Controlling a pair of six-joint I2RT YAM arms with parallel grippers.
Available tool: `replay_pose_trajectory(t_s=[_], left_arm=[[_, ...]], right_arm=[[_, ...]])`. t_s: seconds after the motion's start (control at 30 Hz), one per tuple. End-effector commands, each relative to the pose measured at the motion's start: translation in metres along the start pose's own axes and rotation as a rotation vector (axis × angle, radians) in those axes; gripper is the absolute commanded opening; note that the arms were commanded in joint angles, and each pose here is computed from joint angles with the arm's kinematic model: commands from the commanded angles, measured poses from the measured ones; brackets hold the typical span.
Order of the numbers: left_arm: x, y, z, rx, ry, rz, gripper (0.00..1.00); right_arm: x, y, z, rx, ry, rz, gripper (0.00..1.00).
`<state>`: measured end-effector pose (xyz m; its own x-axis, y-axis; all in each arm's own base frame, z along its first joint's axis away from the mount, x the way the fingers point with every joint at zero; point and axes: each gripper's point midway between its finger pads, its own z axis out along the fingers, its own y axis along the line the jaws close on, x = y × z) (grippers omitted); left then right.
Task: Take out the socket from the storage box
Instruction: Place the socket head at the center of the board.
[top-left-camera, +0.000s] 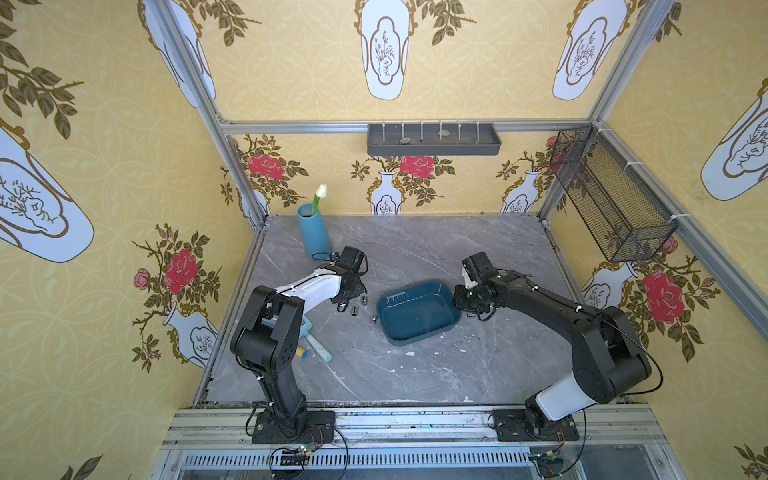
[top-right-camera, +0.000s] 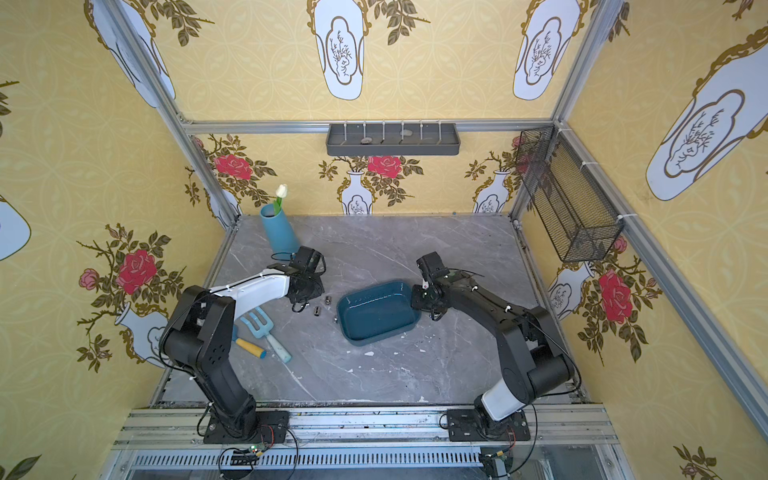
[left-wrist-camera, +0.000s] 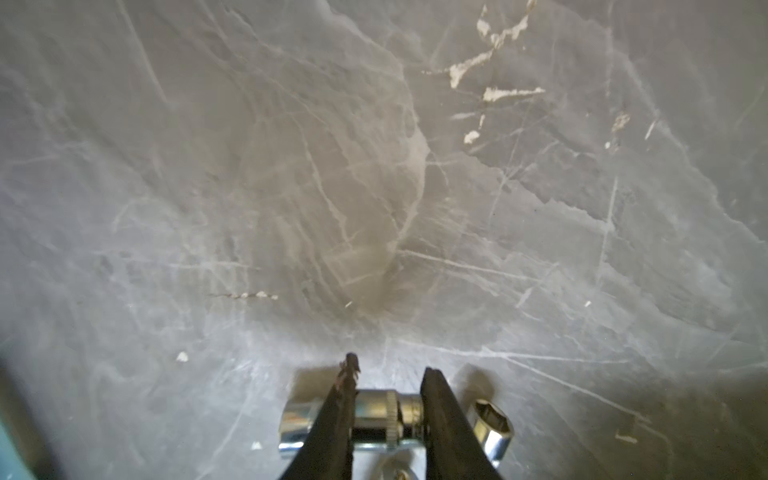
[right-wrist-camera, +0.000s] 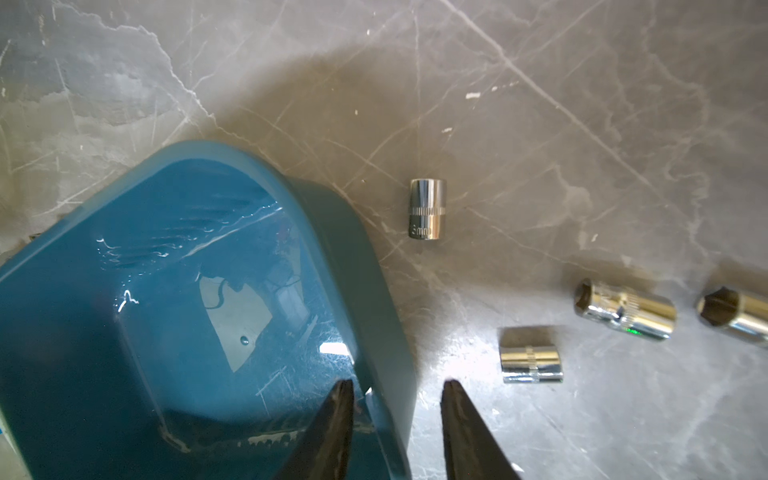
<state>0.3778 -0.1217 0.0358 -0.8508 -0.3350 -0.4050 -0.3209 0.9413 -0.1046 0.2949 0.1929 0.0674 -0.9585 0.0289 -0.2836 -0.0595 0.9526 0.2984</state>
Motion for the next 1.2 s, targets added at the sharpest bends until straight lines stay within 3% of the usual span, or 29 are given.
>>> replay_pose_trajectory(t_s=[0.0,0.73,1.17], left_arm=[[-0.002,-0.005,0.009,0.014,-0.002,0.006,0.26],[0.007,-0.003,0.025,0.002,0.021,0.006,0.33],[0.007,-0.002,0.022,0.005,0.015,0.002,0.47]], right_arm=[[-0.001,0.0,0.0,0.007,0.0,-0.016,0.39],[-0.01,0.005,-0.017,-0.013,-0.049,-0.01,0.41],[-0.025,-0.005,-0.046,-0.01,-0.133,0.021,0.49]])
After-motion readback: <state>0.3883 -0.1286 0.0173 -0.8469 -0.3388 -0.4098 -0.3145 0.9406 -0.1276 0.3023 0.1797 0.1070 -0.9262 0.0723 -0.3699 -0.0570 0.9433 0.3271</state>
